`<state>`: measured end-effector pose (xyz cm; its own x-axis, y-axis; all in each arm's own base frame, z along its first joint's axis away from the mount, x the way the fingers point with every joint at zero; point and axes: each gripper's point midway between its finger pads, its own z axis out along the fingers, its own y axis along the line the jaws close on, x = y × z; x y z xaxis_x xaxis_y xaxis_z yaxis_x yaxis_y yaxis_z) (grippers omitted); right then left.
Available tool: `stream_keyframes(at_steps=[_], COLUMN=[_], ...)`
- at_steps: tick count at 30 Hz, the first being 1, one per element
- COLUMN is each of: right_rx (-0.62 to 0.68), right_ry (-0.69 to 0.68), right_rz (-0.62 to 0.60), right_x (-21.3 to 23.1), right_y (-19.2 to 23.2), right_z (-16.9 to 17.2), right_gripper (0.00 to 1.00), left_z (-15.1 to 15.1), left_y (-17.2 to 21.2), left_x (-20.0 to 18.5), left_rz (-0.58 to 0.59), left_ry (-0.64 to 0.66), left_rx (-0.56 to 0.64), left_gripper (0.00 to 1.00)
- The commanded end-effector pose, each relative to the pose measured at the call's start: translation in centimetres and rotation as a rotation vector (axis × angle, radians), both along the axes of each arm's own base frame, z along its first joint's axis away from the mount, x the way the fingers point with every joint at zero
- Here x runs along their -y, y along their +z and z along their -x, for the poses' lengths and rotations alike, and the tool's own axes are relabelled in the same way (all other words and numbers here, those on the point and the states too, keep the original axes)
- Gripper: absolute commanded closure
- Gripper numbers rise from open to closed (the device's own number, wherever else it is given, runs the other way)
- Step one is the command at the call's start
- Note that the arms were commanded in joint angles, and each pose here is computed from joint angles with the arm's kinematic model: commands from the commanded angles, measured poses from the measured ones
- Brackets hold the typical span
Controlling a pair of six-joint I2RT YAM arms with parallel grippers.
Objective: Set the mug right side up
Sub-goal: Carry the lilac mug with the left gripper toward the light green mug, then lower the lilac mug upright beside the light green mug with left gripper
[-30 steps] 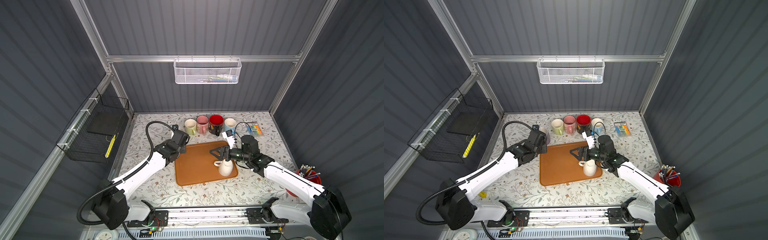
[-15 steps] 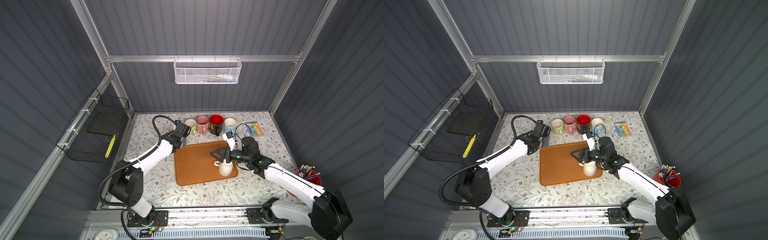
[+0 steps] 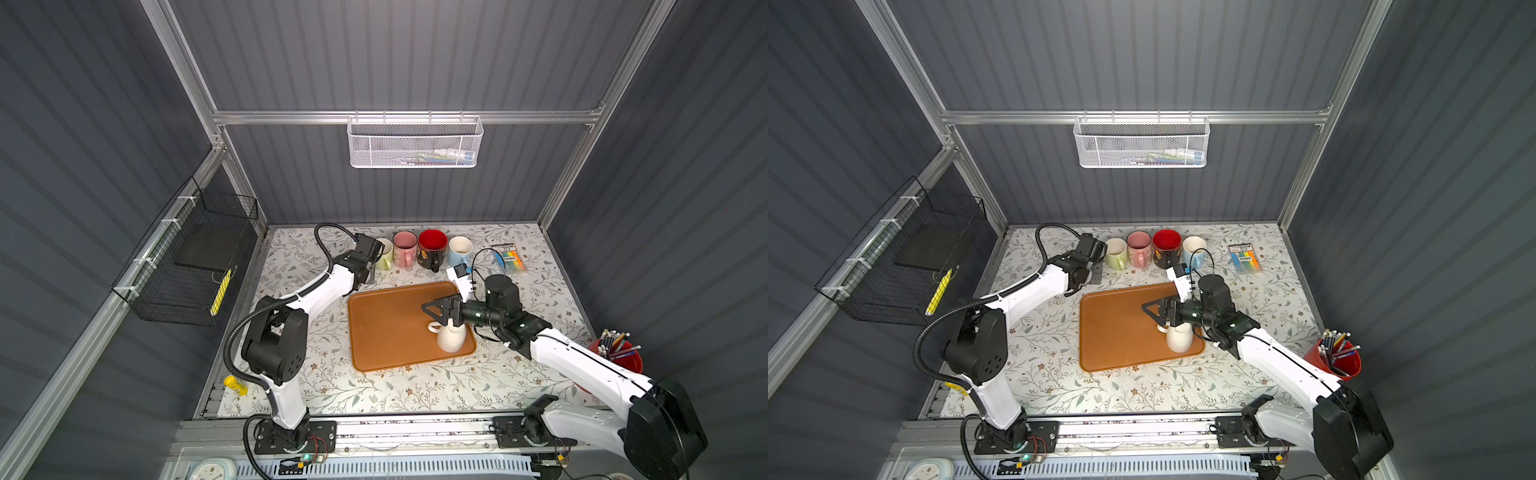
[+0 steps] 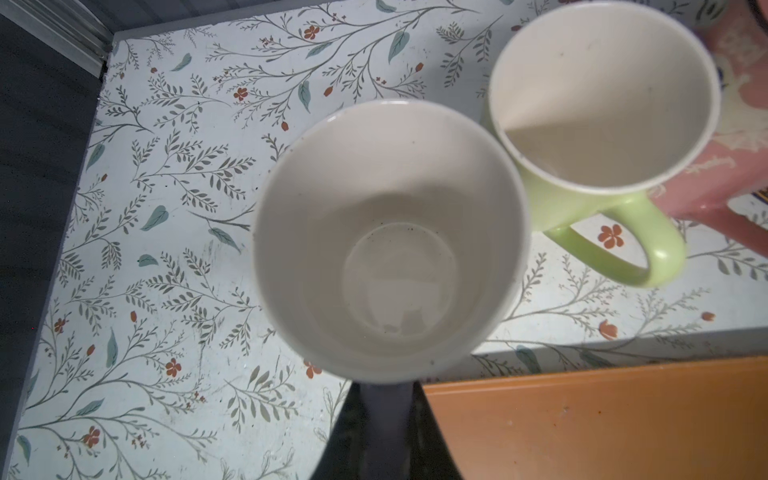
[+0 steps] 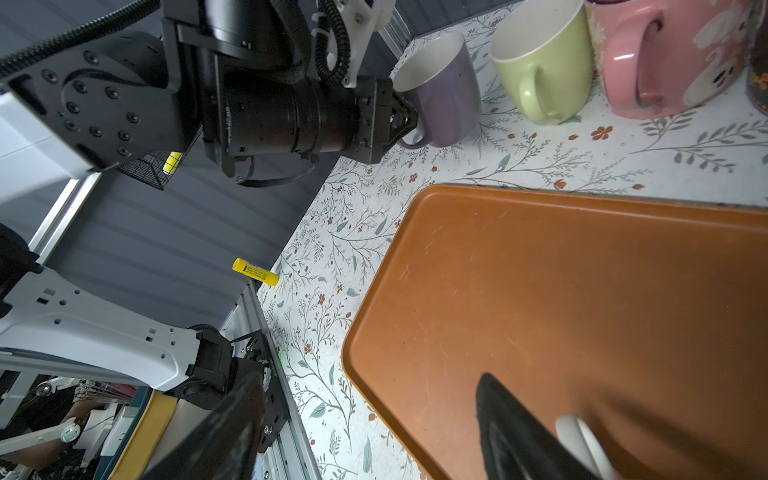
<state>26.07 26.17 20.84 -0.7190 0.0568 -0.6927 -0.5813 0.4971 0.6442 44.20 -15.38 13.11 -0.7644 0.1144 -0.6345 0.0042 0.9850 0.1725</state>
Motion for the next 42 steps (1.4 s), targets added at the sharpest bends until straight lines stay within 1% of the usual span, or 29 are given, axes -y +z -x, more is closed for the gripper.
stream_keyframes(at_steps=[1, 6, 17, 42], right_rx=[0.022, 0.021, 0.021, 0.017], right_ry=[-0.017, -0.022, -0.025, -0.023], right_rz=[-0.006, -0.002, 0.008, 0.02], right_x=[0.2, 0.2, 0.2, 0.1], right_y=[0.3, 0.2, -0.2, -0.6], right_z=[-0.2, -0.3, -0.5, -0.7], right_gripper=[0.2, 0.2, 0.2, 0.2], left_z=[-3.0, -4.2, -5.6, -6.7], left_y=[3.5, 2.7, 0.5, -2.7], left_x=[0.2, 0.0, -0.1, 0.2], left_rz=[0.033, 0.036, 0.055, 0.063], left_ry=[0.012, 0.018, 0.028, 0.038], left_rx=[0.122, 0.118, 0.115, 0.098], left_gripper=[1.0, 1.0, 1.0, 1.0])
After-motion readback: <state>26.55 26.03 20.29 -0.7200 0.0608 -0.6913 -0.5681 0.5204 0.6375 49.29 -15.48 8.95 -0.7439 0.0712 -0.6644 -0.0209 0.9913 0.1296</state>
